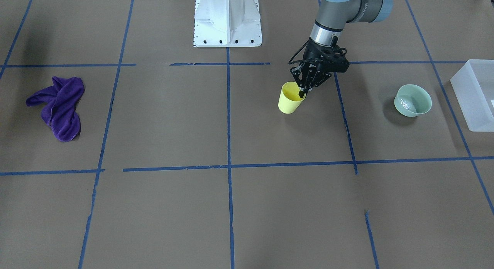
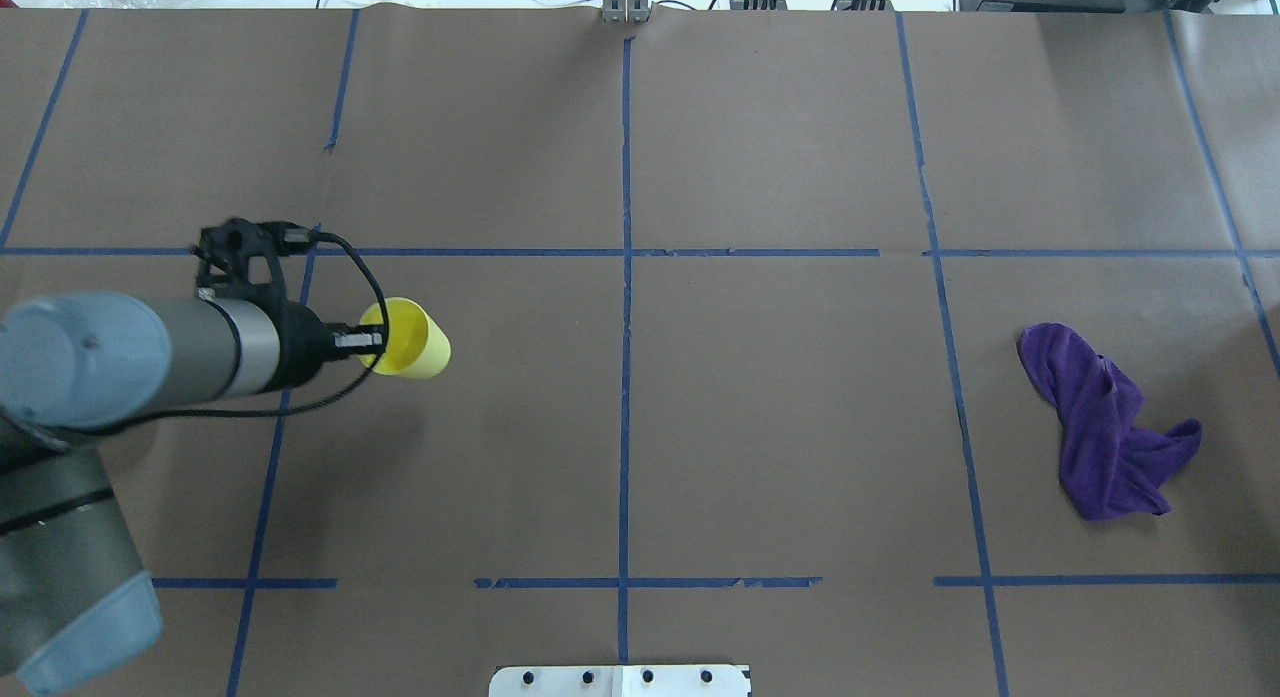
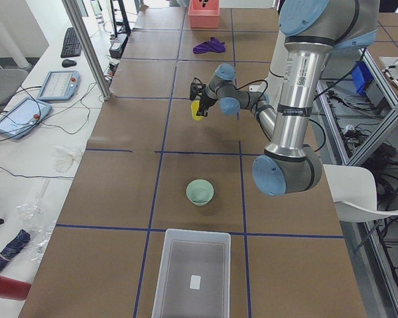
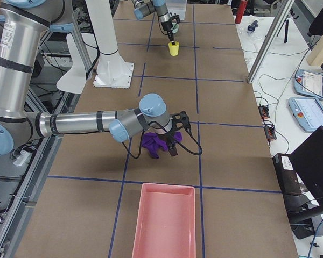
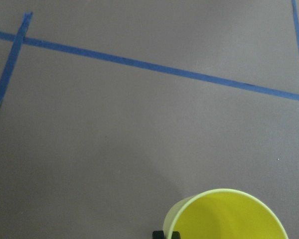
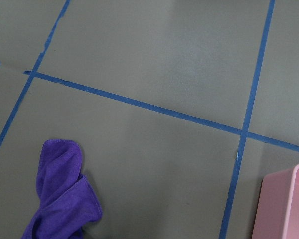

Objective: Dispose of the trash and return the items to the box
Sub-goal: 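Lift the yellow cup with the left gripper and drop it into the clear bin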

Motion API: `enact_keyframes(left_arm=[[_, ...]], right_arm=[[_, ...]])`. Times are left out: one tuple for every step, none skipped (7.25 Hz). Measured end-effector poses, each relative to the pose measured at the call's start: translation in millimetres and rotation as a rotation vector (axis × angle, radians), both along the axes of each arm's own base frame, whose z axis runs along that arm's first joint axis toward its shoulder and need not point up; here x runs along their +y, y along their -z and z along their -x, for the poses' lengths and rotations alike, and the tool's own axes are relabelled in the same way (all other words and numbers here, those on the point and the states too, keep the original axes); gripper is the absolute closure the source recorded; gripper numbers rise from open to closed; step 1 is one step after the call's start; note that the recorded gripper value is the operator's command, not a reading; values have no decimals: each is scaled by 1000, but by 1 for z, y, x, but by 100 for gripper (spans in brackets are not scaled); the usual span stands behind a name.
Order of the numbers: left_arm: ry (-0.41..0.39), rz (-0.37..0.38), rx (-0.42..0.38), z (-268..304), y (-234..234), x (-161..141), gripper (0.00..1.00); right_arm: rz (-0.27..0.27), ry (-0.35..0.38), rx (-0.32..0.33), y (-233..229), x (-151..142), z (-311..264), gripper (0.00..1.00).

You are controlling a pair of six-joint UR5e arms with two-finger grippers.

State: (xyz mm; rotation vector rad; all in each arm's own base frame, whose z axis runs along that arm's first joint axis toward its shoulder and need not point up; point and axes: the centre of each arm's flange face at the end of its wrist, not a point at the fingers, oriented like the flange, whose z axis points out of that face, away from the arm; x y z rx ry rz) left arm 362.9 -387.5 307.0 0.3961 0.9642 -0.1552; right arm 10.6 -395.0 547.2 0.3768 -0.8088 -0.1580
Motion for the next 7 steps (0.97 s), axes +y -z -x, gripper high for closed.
enact_keyframes(left_arm=[[-46, -75, -39, 54, -6, -24, 100], [-103, -154, -92, 111, -20, -43, 100], [-165, -226, -150, 165, -42, -54, 100], [-233, -291, -210, 219, -71, -58, 100], [-297, -343, -269, 267, -107, -57, 100], [-356, -384, -324, 312, -149, -57, 100], [-414, -417, -364, 353, -195, -57, 100]], right_arm=[[-1, 0, 0, 0, 0, 0, 0], [-1, 0, -1, 0, 0, 0, 0], [0, 0, -1, 0, 0, 0, 0], [1, -1, -1, 0, 0, 0, 0], [1, 0, -1, 0, 0, 0, 0], [0, 0, -1, 0, 0, 0, 0], [-1, 0, 0, 0, 0, 0, 0]])
